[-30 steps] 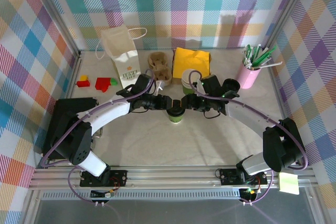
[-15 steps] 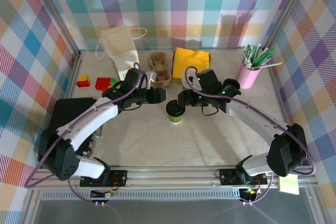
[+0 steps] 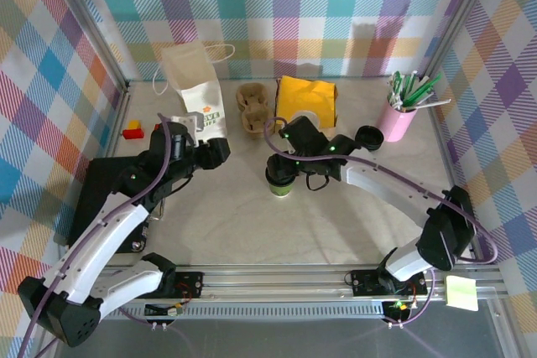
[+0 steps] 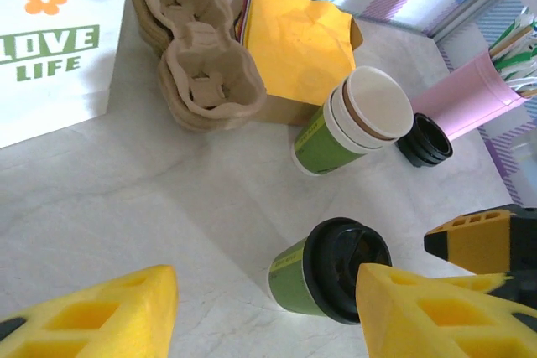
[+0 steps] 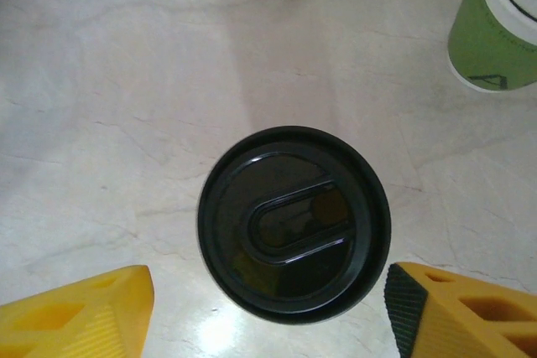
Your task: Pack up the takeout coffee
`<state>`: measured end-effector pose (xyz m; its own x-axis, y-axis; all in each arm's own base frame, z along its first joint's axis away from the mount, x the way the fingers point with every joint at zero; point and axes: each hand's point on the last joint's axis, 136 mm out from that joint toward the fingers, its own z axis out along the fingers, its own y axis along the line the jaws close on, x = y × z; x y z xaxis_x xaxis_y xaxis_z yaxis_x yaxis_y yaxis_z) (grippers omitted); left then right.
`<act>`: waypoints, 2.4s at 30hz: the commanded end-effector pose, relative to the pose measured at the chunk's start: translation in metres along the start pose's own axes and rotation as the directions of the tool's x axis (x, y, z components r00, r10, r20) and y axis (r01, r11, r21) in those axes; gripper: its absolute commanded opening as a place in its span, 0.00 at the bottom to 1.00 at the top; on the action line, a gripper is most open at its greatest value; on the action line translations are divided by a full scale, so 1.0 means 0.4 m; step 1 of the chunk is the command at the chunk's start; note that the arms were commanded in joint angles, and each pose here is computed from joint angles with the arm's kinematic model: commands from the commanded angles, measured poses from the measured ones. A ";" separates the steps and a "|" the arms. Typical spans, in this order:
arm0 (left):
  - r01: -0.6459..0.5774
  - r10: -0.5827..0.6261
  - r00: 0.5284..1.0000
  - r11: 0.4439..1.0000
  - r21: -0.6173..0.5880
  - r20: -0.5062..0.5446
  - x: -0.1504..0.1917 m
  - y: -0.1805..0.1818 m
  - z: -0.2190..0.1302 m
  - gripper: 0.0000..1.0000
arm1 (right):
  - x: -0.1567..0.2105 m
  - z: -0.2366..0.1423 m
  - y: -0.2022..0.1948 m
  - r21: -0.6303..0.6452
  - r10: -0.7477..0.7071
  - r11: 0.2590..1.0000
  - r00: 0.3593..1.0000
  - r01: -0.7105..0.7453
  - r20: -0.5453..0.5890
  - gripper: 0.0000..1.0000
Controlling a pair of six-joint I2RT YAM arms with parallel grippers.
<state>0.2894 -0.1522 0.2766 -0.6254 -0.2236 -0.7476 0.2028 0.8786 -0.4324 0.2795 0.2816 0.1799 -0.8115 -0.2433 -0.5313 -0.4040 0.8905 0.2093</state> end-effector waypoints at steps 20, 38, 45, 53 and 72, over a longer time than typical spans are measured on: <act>-0.021 0.021 1.000 0.999 -0.034 0.002 0.019 0.030 -0.012 0.58 | 0.015 0.086 0.008 0.100 -0.073 0.992 0.993 0.083 -0.098 0.89; -0.018 0.017 1.000 0.999 -0.034 -0.011 0.032 0.035 0.001 0.58 | 0.033 0.115 0.007 0.150 -0.092 0.982 0.985 0.113 -0.144 0.81; -0.017 0.017 1.000 0.999 -0.037 -0.013 0.035 0.037 0.003 0.58 | 0.034 0.116 0.005 0.156 -0.099 0.980 0.983 0.123 -0.152 0.76; -0.017 0.017 1.000 0.999 -0.039 -0.020 0.038 0.038 0.008 0.58 | 0.046 0.115 0.004 0.161 -0.109 0.977 0.979 0.137 -0.173 0.77; -0.012 0.010 0.999 0.999 -0.038 -0.030 0.048 0.043 0.019 0.58 | 0.094 0.134 -0.012 0.171 -0.118 0.972 0.961 0.163 -0.249 0.80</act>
<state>0.2833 -0.1464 0.2519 -0.6561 -0.2024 -0.7270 0.1769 0.8953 -0.4088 0.2851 0.2956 0.1298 -0.8273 -0.3861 -0.4081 -0.4271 0.9042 0.0102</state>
